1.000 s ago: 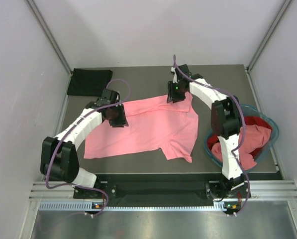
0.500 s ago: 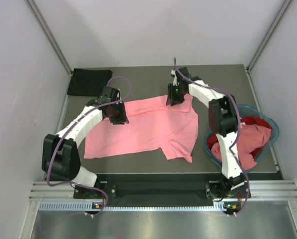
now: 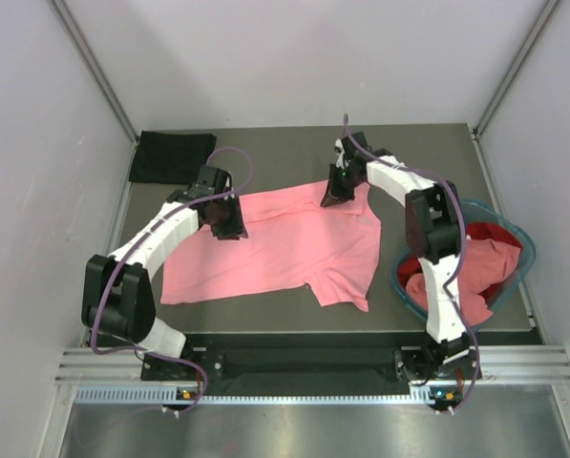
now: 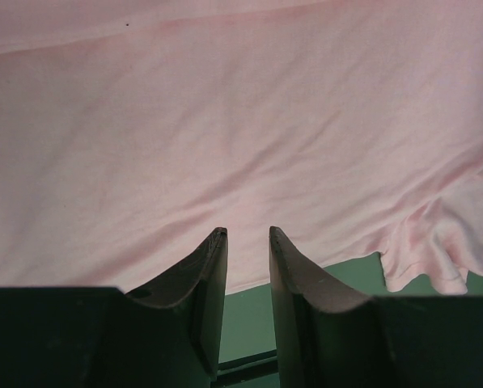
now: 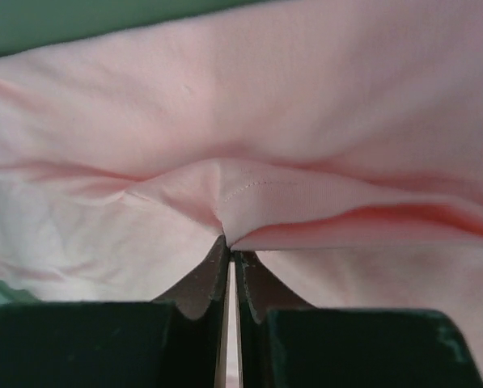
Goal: Fold and stack the t-shirts
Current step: Fold the tshirt
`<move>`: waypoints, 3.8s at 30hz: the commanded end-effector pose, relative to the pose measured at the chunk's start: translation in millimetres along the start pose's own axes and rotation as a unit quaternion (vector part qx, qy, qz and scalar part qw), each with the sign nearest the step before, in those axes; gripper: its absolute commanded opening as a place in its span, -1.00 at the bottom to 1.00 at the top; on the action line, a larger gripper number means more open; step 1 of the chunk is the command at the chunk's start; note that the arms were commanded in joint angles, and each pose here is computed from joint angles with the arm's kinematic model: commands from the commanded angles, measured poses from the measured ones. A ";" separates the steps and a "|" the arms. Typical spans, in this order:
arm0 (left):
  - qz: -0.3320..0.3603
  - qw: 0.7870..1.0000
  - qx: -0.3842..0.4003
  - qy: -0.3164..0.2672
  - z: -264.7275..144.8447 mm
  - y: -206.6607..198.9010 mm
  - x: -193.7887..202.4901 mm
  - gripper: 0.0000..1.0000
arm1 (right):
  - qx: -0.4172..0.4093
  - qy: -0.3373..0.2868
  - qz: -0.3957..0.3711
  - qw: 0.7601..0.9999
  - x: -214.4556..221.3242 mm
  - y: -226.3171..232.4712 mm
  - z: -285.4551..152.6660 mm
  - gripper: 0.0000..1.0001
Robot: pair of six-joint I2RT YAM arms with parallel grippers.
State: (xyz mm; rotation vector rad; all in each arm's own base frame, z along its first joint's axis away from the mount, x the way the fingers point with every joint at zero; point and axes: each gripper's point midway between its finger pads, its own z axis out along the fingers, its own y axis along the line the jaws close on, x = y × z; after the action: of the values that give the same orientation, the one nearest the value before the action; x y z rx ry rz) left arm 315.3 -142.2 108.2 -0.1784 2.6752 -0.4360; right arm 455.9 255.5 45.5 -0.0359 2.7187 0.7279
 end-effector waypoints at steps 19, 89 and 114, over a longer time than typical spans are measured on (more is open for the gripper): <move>0.001 1.000 0.008 -0.016 -6.7 -2.8 -3.7 -0.35 | -0.108 0.077 0.255 0.958 98.1 50.4 -56.3 -0.89; -0.233 0.969 -0.034 -0.068 28.0 150.7 -133.8 -0.32 | -0.046 -0.196 0.067 0.977 -156.8 -94.6 -55.5 -0.20; -0.206 0.966 -0.121 -0.100 35.6 235.3 -168.6 0.27 | -0.077 -0.139 0.021 0.987 -127.7 -74.8 -34.3 0.18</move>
State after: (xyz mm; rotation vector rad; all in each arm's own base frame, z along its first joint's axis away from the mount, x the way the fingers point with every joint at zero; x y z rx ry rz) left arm 456.1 84.4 66.2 -0.9050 2.4832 -0.2823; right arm 562.9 154.4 56.1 0.2079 2.4645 0.8501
